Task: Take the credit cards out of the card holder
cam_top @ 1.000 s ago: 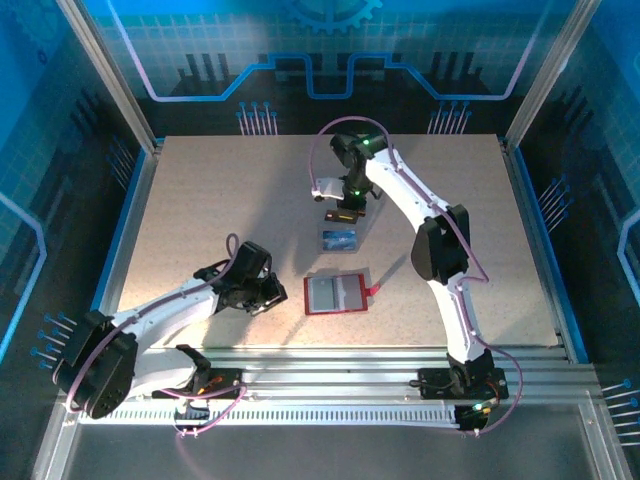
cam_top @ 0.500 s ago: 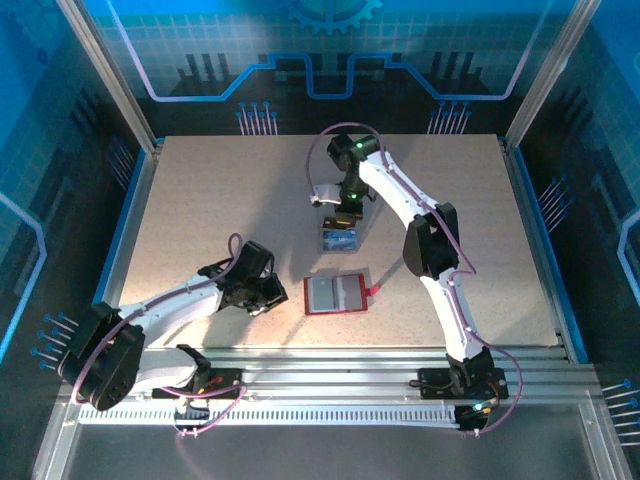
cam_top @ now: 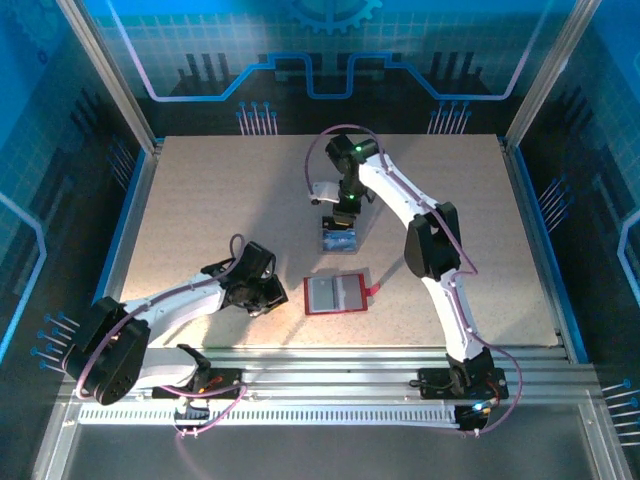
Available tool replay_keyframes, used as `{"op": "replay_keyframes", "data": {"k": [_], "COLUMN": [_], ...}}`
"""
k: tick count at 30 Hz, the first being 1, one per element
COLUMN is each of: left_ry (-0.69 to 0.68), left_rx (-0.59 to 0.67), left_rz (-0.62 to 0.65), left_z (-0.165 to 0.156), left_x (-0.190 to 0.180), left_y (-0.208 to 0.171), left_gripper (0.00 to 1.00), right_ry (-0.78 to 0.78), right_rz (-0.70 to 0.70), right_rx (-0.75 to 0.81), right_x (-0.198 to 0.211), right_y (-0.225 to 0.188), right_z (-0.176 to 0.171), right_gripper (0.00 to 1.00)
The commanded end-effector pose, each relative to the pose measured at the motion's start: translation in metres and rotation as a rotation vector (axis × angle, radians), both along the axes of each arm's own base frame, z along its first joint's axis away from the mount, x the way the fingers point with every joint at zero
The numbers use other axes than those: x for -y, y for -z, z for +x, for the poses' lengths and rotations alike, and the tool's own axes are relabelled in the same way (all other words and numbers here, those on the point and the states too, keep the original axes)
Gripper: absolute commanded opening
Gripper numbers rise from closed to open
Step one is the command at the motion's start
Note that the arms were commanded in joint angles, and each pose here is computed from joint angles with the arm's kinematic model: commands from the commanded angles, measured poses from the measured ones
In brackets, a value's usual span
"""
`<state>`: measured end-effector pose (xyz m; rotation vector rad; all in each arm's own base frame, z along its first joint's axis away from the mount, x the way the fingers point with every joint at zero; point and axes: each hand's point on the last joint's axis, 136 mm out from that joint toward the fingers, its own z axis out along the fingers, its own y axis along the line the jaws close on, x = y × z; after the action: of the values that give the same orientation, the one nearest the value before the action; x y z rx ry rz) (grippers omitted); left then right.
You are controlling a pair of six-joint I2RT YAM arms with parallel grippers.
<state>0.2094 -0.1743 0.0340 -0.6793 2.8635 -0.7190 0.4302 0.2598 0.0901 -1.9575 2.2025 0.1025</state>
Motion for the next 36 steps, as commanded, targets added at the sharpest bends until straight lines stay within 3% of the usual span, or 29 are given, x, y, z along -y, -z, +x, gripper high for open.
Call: {"op": "replay_keyframes", "data": {"k": [1,9,19,36], "left_ry": [-0.011,-0.009,-0.009,-0.009], "left_rx": [0.015,0.028,0.032,0.027], "left_rz": [-0.027,-0.037,-0.039,-0.039], "left_z": [0.009,0.01,0.01,0.008], "left_x": [0.004,0.006,0.006,0.005], "left_y": [-0.008,-0.012,-0.013,-0.013], "left_gripper": [0.12,0.12,0.12,0.12], "right_ry": [0.016,0.049,0.097,0.064], "right_rz": [0.058,0.068,0.056,0.001], "right_rx": [0.136,0.16,0.25,0.144], "right_x": [-0.011,-0.012,-0.011,-0.007], "right_y": [-0.041,-0.042,-0.024,0.02], "right_z": [0.008,0.004,0.027,0.01], "right_gripper": [0.33,0.38,0.44,0.48]}}
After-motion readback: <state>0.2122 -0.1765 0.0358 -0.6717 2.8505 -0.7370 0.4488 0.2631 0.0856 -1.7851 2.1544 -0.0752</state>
